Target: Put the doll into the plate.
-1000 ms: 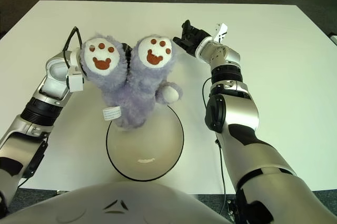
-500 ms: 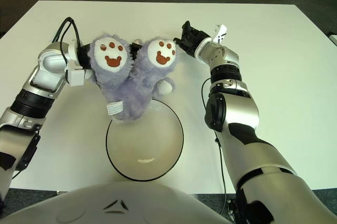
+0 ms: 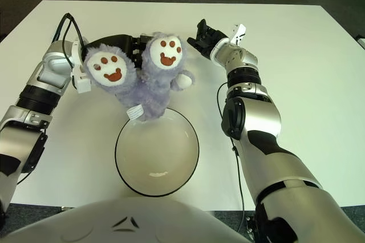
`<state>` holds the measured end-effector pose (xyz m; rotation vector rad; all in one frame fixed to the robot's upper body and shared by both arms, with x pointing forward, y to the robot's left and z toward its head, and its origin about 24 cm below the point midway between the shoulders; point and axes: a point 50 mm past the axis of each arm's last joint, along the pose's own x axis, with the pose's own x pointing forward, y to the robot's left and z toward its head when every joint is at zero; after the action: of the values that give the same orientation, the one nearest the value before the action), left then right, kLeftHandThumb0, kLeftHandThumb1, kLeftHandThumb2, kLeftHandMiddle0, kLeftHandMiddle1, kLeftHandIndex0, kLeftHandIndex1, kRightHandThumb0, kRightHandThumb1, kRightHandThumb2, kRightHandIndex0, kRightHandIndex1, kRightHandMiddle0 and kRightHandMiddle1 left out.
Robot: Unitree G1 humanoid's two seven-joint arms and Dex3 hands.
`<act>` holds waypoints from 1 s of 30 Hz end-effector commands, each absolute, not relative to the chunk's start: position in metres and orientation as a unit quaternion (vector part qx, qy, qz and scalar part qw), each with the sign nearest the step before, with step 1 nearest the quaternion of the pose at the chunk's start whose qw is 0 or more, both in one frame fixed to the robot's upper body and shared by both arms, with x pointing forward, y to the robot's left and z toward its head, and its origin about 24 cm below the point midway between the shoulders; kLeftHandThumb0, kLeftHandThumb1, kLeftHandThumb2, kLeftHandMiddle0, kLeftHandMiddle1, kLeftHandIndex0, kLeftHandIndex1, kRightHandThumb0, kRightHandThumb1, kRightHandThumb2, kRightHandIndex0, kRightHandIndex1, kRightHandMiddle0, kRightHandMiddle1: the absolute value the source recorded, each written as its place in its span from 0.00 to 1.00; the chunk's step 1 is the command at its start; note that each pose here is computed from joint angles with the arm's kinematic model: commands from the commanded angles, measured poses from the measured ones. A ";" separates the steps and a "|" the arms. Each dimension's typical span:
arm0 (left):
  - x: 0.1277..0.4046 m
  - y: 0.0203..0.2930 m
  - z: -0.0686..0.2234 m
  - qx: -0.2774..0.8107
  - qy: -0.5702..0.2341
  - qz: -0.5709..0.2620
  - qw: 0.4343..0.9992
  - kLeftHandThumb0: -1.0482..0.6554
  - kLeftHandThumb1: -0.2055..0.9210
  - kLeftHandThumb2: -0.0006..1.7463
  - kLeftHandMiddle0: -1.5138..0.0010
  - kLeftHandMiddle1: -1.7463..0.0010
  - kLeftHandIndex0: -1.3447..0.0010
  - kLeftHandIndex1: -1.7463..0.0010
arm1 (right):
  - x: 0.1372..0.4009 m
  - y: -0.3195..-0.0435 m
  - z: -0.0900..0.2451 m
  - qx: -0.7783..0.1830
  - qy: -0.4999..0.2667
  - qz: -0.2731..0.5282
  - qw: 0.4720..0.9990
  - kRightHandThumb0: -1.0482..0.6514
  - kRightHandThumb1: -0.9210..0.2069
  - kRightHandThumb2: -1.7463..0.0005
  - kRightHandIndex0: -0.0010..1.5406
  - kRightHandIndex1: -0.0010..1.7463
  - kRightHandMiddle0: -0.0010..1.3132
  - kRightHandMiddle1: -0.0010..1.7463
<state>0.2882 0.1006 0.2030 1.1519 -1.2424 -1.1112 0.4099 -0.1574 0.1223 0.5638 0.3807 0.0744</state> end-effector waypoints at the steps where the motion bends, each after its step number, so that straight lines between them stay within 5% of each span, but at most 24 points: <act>1: 0.291 0.102 0.211 0.486 -0.539 -0.453 0.517 0.32 0.60 0.54 0.94 0.53 1.00 0.52 | 0.413 -0.159 0.132 0.269 0.173 0.038 0.947 0.61 0.76 0.19 0.08 0.68 0.02 0.79; 7: 0.293 0.104 0.212 0.488 -0.539 -0.464 0.506 0.23 0.71 0.46 0.94 0.64 1.00 0.61 | 0.414 -0.159 0.133 0.260 0.175 0.036 0.949 0.61 0.76 0.20 0.07 0.68 0.02 0.80; 17: 0.294 0.105 0.213 0.475 -0.531 -0.482 0.510 0.17 0.82 0.40 0.94 0.69 1.00 0.62 | 0.415 -0.157 0.134 0.258 0.178 0.039 0.949 0.62 0.76 0.19 0.06 0.68 0.03 0.81; 30: 0.287 0.108 0.216 0.444 -0.514 -0.505 0.532 0.22 0.82 0.40 0.87 0.66 1.00 0.57 | 0.415 -0.157 0.134 0.242 0.174 0.032 0.954 0.60 0.75 0.20 0.06 0.71 0.05 0.82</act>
<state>0.2897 0.1055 0.2158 1.0688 -1.2218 -1.1987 0.4127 -0.1565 0.1263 0.5104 0.3766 0.0679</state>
